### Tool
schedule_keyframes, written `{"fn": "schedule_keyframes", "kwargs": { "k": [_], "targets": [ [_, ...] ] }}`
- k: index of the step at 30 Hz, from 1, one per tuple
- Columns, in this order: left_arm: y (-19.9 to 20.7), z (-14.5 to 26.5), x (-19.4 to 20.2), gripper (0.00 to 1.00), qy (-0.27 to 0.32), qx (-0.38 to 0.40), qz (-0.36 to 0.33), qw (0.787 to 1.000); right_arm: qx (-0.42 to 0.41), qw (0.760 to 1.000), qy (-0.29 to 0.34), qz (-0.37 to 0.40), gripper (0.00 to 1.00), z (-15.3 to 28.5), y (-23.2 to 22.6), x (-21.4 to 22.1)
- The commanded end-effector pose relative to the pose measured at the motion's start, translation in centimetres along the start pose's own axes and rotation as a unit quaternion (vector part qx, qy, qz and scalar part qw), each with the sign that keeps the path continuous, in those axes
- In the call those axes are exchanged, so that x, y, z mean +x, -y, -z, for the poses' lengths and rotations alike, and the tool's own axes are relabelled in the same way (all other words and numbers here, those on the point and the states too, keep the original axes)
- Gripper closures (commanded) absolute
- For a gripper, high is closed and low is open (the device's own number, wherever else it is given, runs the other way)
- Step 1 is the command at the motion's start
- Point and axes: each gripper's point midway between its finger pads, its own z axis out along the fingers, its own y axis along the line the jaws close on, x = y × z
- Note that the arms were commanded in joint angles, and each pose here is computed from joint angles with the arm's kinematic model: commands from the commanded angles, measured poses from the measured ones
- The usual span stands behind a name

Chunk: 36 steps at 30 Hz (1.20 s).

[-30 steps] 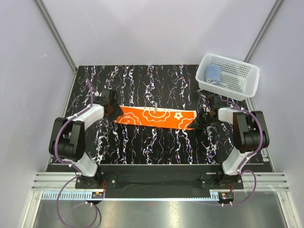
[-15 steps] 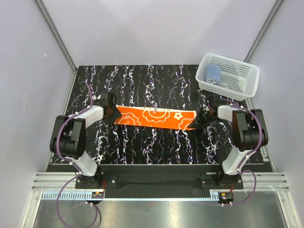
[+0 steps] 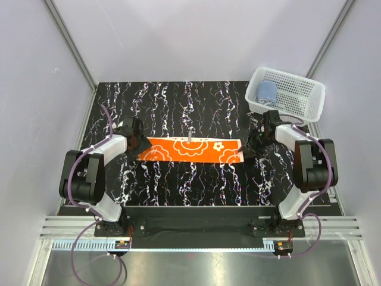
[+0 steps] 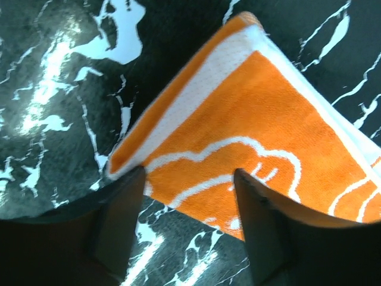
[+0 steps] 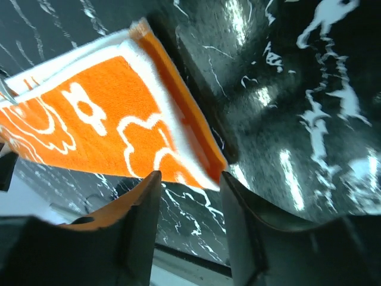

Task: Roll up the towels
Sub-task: Fold the towel

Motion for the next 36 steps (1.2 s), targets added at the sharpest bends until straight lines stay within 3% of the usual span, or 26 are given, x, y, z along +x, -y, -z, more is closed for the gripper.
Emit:
{"fn": "schedule_keyframes", "kwargs": {
  "k": [1,6,10,15,22,30,36],
  "targets": [
    [-0.2,1.9,-1.6,0.26,0.026,-0.004,0.002,1.0,0.018,0.997,0.069,0.035,0.48,4.8,-1.3,-2.3],
    [1.0,4.2,-2.7,0.13,0.035,0.02,-0.001,0.999,0.022,0.993,0.107,0.036,0.43,8.3,-1.8,-1.8],
    [1.8,6.6,-3.4,0.05,0.042,0.041,-0.01,0.998,-0.005,0.995,0.102,0.018,0.43,7.8,-1.4,0.4],
    [2.8,9.5,-4.4,0.04,0.052,0.068,-0.035,0.996,-0.012,0.997,0.076,-0.008,0.44,5.3,0.0,2.9],
    [0.9,12.7,-5.1,0.04,0.075,0.044,-0.106,0.991,-0.051,0.993,0.101,-0.022,0.49,3.4,-0.5,1.9],
    [-3.3,12.3,-4.4,0.03,0.097,-0.009,-0.144,0.985,-0.058,0.995,0.072,-0.029,0.52,0.3,-0.2,1.9],
    [-2.7,12.0,-4.4,0.03,0.088,0.0,-0.141,0.986,-0.055,0.996,0.065,-0.03,0.53,-0.9,-0.2,1.8]
  ]
}}
